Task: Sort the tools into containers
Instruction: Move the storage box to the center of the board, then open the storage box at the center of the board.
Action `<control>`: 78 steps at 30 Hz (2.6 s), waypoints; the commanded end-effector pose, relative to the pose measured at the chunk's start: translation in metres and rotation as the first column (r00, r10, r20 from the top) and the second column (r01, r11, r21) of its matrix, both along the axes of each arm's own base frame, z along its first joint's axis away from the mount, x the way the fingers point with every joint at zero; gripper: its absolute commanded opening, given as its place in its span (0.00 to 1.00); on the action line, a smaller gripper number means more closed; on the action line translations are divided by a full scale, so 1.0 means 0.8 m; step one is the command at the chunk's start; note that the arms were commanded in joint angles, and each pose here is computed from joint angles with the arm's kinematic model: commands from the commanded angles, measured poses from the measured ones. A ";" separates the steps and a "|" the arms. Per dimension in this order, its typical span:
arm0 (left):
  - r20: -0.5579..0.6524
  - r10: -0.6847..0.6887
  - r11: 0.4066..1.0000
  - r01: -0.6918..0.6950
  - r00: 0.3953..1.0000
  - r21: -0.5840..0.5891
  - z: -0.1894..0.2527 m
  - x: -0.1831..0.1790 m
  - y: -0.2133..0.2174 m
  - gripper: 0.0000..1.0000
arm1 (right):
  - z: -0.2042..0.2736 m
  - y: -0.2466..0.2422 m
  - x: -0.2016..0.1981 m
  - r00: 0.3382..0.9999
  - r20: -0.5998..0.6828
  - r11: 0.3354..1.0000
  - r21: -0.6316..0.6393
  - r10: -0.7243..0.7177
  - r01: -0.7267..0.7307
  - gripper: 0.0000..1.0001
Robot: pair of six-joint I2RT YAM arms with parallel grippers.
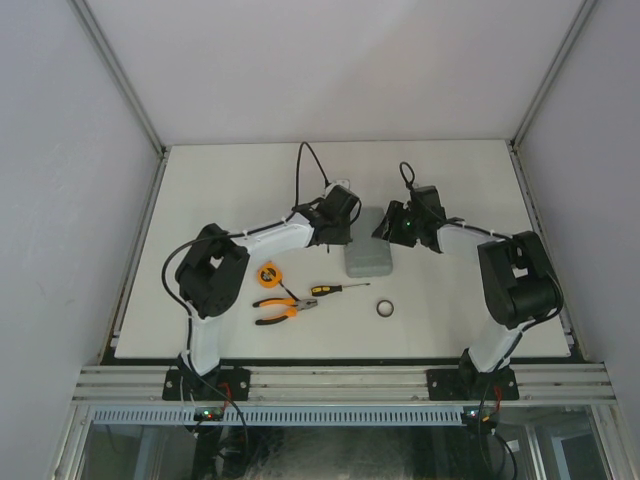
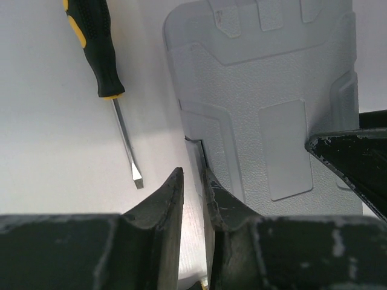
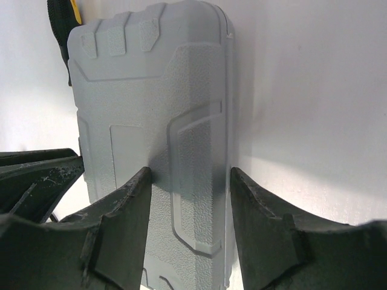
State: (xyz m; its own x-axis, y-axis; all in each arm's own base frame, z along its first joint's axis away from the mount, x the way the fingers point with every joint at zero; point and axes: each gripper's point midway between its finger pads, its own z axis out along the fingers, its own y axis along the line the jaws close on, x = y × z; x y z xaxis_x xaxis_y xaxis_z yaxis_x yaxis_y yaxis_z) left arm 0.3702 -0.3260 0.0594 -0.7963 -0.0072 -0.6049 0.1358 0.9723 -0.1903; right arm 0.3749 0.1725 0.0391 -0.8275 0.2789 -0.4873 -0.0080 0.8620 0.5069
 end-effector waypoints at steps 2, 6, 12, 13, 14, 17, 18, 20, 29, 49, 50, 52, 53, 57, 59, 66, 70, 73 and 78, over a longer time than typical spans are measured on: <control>-0.061 0.025 0.980 -0.012 0.998 0.198 -0.038 -0.008 0.051 0.20 | -0.062 -0.039 -0.034 0.985 -0.161 0.982 -0.186 -0.065 0.034 0.42; -0.082 0.034 0.978 -0.016 0.996 0.209 -0.046 -0.011 0.053 0.18 | -0.067 -0.041 -0.032 0.981 -0.176 0.980 -0.195 -0.082 0.047 0.33; -0.108 0.059 0.984 -0.039 0.992 0.174 -0.053 -0.013 0.066 0.10 | -0.076 -0.043 -0.032 0.975 -0.193 0.976 -0.208 -0.107 0.065 0.18; -0.110 0.065 0.984 -0.046 0.992 0.169 -0.052 -0.012 0.069 0.08 | -0.078 -0.043 -0.031 0.975 -0.193 0.974 -0.218 -0.111 0.067 0.16; -0.112 0.070 0.985 -0.050 0.991 0.166 -0.052 -0.011 0.072 0.07 | -0.080 -0.044 -0.031 0.974 -0.195 0.971 -0.231 -0.115 0.069 0.13; -0.113 0.085 0.986 -0.067 0.990 0.156 -0.052 -0.008 0.082 0.06 | -0.082 -0.045 -0.029 0.973 -0.188 0.961 -0.264 -0.135 0.082 0.07; -0.113 0.090 0.985 -0.072 0.990 0.155 -0.052 -0.007 0.086 0.06 | -0.083 -0.046 -0.028 0.973 -0.186 0.959 -0.272 -0.137 0.083 0.04; -0.117 0.101 0.984 -0.083 0.988 0.156 -0.055 -0.008 0.096 0.07 | -0.083 -0.045 -0.028 0.973 -0.183 0.955 -0.286 -0.137 0.080 0.00; -0.140 0.158 0.979 -0.137 0.977 0.149 -0.070 -0.011 0.138 0.06 | -0.085 -0.046 -0.027 0.973 -0.183 0.941 -0.329 -0.139 0.073 0.00; 0.017 0.105 0.994 -0.105 0.994 -0.023 0.020 0.002 0.126 0.22 | -0.082 -0.040 -0.028 0.977 -0.185 0.950 -0.309 -0.102 0.041 0.02; 0.033 0.092 0.994 -0.090 0.995 -0.059 0.029 0.003 0.120 0.25 | -0.081 -0.039 -0.029 0.978 -0.184 0.951 -0.305 -0.099 0.039 0.03; 0.059 0.065 0.989 -0.057 0.996 -0.134 0.046 0.006 0.103 0.32 | -0.078 -0.038 -0.030 0.979 -0.182 0.954 -0.300 -0.091 0.033 0.05; 0.068 0.054 0.985 -0.042 0.996 -0.166 0.051 0.008 0.095 0.35 | -0.076 -0.038 -0.030 0.980 -0.180 0.954 -0.298 -0.089 0.032 0.06; 0.086 0.008 0.964 0.016 0.996 -0.266 0.065 0.019 0.064 0.42 | -0.068 -0.040 -0.030 0.982 -0.172 0.955 -0.294 -0.081 0.028 0.07; 0.087 -0.006 0.955 0.031 0.996 -0.295 0.065 0.027 0.051 0.43 | -0.066 -0.041 -0.030 0.982 -0.172 0.957 -0.289 -0.080 0.027 0.07; 0.054 -0.046 0.935 0.062 0.997 -0.350 0.041 0.038 0.023 0.45 | -0.068 -0.039 -0.030 0.981 -0.177 0.959 -0.282 -0.073 0.020 0.08; 0.046 -0.050 0.932 0.063 0.998 -0.356 0.033 0.042 0.018 0.46 | -0.069 -0.038 -0.030 0.981 -0.180 0.960 -0.279 -0.072 0.019 0.08; 0.050 -0.053 0.927 0.068 0.997 -0.368 0.035 0.044 0.014 0.46 | -0.070 -0.038 -0.031 0.981 -0.180 0.960 -0.280 -0.071 0.018 0.08; 0.057 -0.041 0.929 0.059 0.998 -0.364 0.036 0.050 0.014 0.46 | -0.070 -0.039 -0.031 0.981 -0.182 0.960 -0.280 -0.071 0.017 0.08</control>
State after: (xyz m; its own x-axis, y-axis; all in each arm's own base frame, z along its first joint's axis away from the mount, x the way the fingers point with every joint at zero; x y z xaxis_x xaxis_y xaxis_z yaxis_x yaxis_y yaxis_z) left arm 0.3887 -0.2985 0.0592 -0.8146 -0.1580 -0.5581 0.1647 0.8596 -0.4837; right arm 0.3982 0.1887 0.0374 -0.8121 0.2941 -0.5039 0.0361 0.8874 0.4596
